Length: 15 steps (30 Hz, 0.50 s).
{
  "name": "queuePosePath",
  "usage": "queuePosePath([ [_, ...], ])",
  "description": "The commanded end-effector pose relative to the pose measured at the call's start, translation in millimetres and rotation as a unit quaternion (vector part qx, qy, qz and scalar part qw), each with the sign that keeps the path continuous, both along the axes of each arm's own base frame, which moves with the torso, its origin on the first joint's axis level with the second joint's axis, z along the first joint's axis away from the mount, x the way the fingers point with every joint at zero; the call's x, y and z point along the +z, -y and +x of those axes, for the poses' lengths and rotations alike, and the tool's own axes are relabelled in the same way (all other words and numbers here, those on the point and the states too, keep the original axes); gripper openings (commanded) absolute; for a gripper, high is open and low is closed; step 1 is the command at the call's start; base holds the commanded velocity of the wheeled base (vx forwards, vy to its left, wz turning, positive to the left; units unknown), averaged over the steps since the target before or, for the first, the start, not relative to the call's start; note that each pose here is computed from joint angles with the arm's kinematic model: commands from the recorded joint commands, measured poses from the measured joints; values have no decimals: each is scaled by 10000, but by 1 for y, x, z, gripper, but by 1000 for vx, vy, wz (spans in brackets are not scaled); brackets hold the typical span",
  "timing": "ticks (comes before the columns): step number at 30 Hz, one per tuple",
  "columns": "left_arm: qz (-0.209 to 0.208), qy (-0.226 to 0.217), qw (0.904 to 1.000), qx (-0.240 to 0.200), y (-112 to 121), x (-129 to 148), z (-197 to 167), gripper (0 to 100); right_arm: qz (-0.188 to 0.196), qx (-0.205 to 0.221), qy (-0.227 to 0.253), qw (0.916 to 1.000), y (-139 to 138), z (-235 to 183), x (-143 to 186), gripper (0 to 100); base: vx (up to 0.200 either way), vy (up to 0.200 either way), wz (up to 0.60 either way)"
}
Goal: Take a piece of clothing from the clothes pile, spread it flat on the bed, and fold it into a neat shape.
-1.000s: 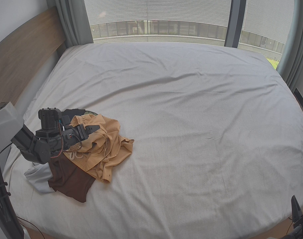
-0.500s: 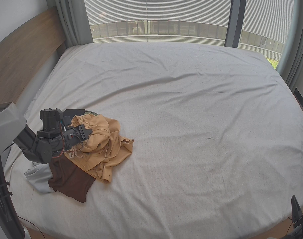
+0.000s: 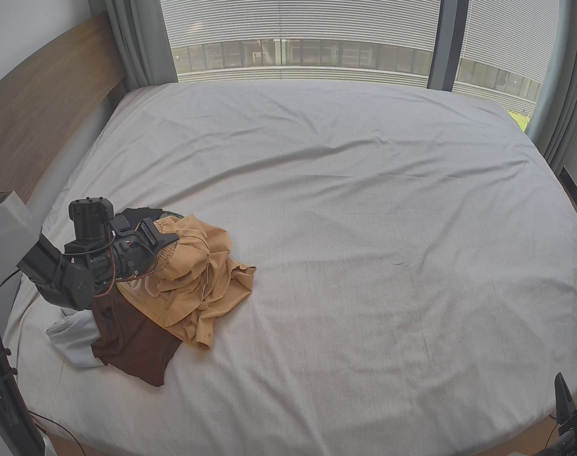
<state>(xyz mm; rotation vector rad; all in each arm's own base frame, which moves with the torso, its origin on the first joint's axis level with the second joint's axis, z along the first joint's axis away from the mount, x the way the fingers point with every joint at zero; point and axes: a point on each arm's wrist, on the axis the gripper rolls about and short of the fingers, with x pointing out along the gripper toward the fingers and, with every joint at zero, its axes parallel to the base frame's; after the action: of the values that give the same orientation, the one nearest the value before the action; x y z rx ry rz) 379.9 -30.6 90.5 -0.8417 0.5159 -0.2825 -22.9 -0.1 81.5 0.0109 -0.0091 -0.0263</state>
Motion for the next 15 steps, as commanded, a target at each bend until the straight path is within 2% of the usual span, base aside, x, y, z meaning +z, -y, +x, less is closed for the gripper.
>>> queuePosePath([
  [1,-546,104,9982,-232,-1,28,-13,0,0,2,-22,10000,0,0,-5,100,0,0,0],
  [6,-1050,-34,9926,-610,-2,38,-22,0,0,2,-22,10000,0,0,-5,100,0,0,0],
  [11,-1086,-76,9918,-667,-2,37,-26,0,0,2,-22,10000,0,0,-5,100,0,0,0],
  [15,-1077,65,9917,-692,-1,33,-32,0,0,2,-22,10000,0,0,-5,100,0,0,0],
])
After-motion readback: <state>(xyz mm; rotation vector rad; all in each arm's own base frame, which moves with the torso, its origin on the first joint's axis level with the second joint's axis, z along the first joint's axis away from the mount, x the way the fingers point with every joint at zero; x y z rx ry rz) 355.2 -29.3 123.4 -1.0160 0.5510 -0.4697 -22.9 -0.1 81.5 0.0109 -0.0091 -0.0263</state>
